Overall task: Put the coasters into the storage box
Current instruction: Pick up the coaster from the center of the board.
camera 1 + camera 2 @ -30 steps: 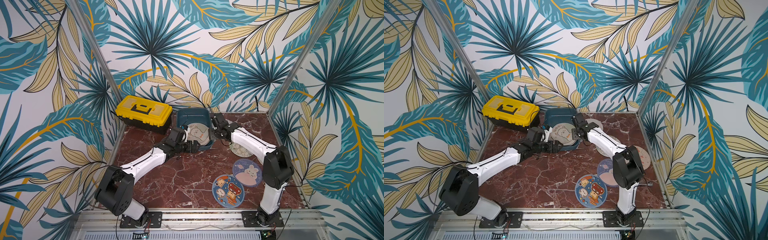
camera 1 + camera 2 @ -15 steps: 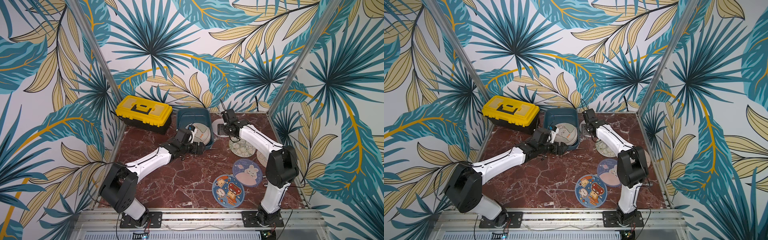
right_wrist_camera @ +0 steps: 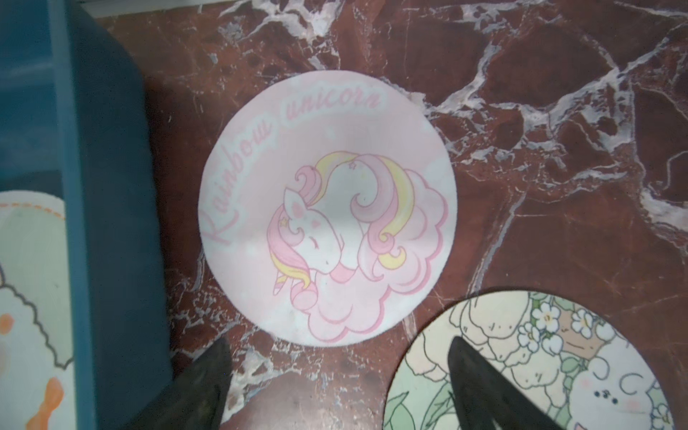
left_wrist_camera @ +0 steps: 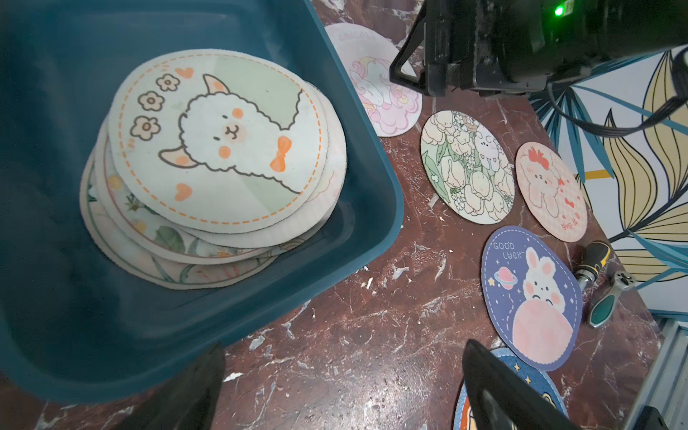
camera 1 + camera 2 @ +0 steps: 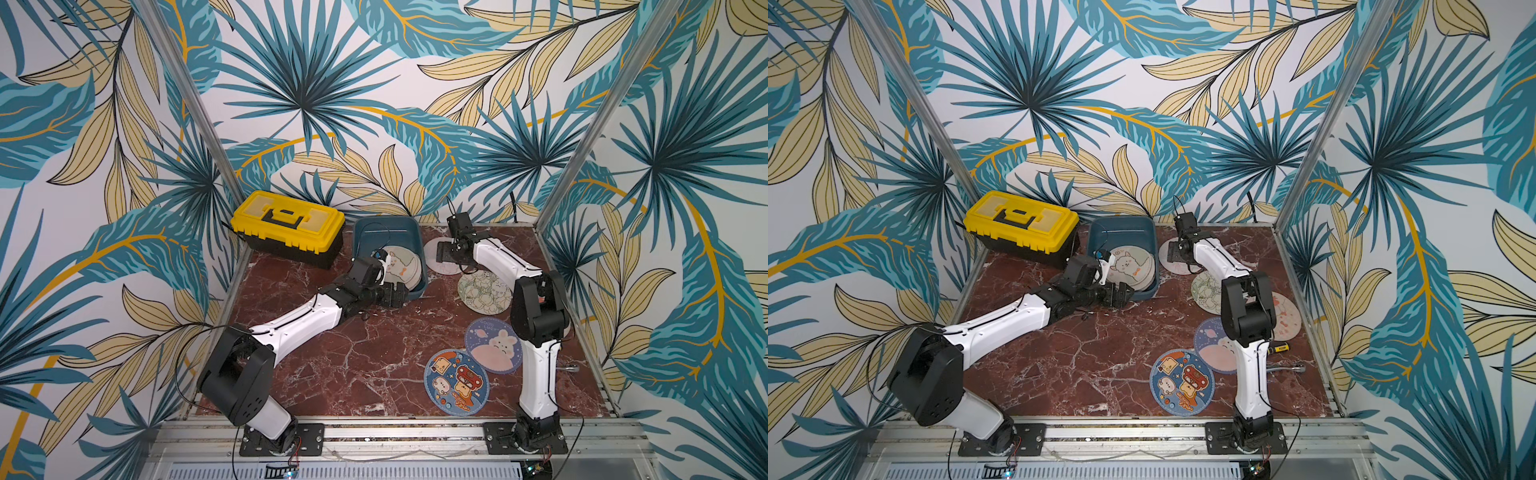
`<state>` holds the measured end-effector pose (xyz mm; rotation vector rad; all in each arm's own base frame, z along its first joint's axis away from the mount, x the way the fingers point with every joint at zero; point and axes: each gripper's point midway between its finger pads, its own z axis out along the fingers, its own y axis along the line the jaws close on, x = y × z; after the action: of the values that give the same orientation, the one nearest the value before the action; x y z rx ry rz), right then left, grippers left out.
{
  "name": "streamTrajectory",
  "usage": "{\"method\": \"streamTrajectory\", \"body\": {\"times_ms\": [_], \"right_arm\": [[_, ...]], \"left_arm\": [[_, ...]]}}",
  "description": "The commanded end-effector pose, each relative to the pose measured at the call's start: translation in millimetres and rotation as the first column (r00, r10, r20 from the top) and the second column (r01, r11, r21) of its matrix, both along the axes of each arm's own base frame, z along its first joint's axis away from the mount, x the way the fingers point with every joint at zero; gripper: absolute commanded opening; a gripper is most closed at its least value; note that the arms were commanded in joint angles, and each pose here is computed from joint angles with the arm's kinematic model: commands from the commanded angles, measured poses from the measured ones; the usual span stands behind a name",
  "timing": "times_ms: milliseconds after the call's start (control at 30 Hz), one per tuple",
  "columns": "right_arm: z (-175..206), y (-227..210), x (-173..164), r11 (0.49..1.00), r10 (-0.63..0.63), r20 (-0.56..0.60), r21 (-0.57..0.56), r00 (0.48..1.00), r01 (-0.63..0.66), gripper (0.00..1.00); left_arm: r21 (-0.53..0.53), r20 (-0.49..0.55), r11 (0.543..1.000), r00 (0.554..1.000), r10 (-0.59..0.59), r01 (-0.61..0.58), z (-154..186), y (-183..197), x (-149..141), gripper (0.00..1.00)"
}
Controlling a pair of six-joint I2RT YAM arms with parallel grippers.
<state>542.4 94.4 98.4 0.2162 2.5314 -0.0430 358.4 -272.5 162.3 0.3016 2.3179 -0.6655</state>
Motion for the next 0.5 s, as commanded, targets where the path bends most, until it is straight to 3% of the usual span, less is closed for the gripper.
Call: {"method": "streamTrajectory", "body": {"times_ms": [0,467], "right_arm": [[-16,-14,5,0.999,-0.046,-0.034,-0.008,0.998,0.046,0.92],[-43,-33,22,0.992,-0.107,-0.074,0.059,0.991,0.112,0.99]], "left_arm": [[-0.017,0.086,1.000,0.996,0.006,-0.005,30,1,4,0.99],[-0.004,0.092,1.000,0.995,0.028,-0.027,29,9,2,1.00]]}}
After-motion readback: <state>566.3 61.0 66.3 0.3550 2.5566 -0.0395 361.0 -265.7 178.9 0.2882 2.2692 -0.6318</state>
